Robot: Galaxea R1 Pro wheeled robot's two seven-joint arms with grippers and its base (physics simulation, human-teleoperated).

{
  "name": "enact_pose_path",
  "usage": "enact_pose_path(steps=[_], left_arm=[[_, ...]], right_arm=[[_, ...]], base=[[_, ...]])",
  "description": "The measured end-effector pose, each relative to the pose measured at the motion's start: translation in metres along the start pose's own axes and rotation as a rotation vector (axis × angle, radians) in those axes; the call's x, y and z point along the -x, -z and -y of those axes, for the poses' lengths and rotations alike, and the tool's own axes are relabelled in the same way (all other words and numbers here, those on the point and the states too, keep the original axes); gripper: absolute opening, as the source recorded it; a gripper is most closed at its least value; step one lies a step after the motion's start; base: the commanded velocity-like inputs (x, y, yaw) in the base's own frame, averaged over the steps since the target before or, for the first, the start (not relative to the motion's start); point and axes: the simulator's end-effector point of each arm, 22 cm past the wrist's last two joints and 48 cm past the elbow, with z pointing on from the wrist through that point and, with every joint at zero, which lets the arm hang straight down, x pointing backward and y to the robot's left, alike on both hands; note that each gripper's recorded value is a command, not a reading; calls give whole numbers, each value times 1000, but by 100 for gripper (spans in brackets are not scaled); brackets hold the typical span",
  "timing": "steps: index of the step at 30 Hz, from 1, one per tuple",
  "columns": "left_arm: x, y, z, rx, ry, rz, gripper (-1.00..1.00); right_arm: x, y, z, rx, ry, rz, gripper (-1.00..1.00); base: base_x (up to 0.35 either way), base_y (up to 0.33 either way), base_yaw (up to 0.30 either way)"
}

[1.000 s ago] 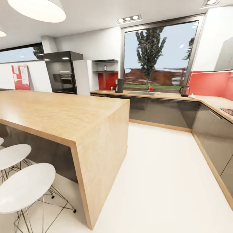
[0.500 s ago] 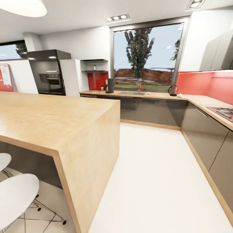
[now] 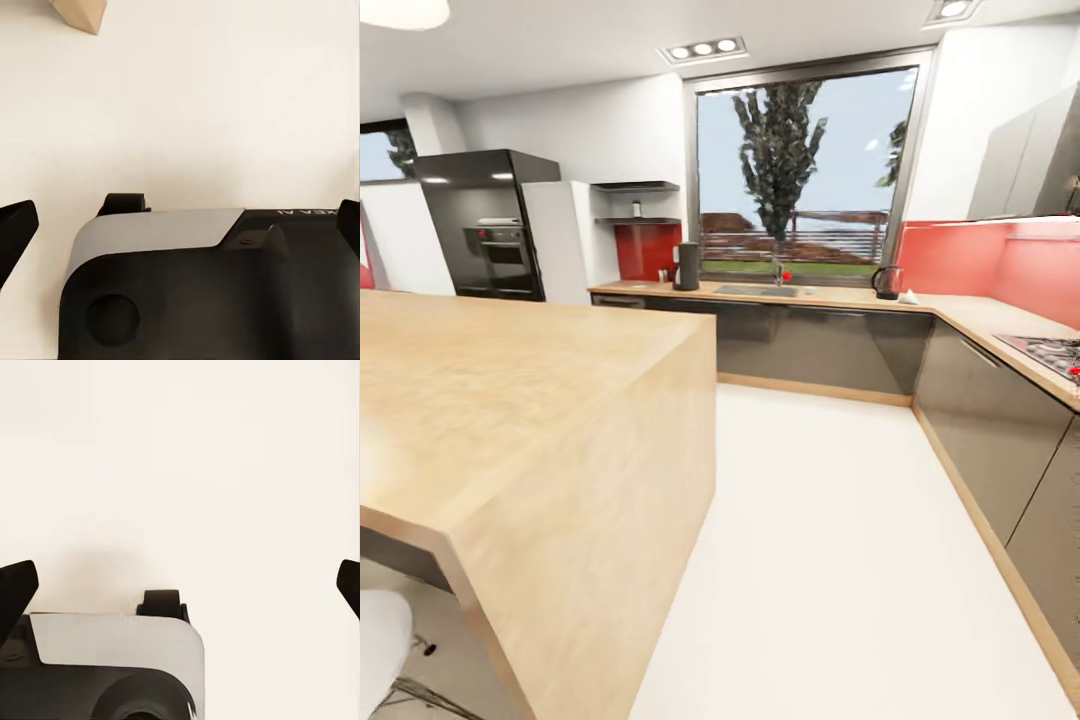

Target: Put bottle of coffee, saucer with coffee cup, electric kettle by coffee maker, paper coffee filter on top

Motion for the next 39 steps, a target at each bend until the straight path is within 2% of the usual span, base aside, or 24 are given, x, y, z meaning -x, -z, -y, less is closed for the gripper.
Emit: enact_pose_path(steps=[27,39], left_arm=[[5,0,0,0,-1,12,100],[5,0,0,0,0,14,100]], right_arm=[[5,0,0,1,3,12,100],[6,0,0,1,3,14,100]], base=[[294,-165,-239],[300,-138,-62]])
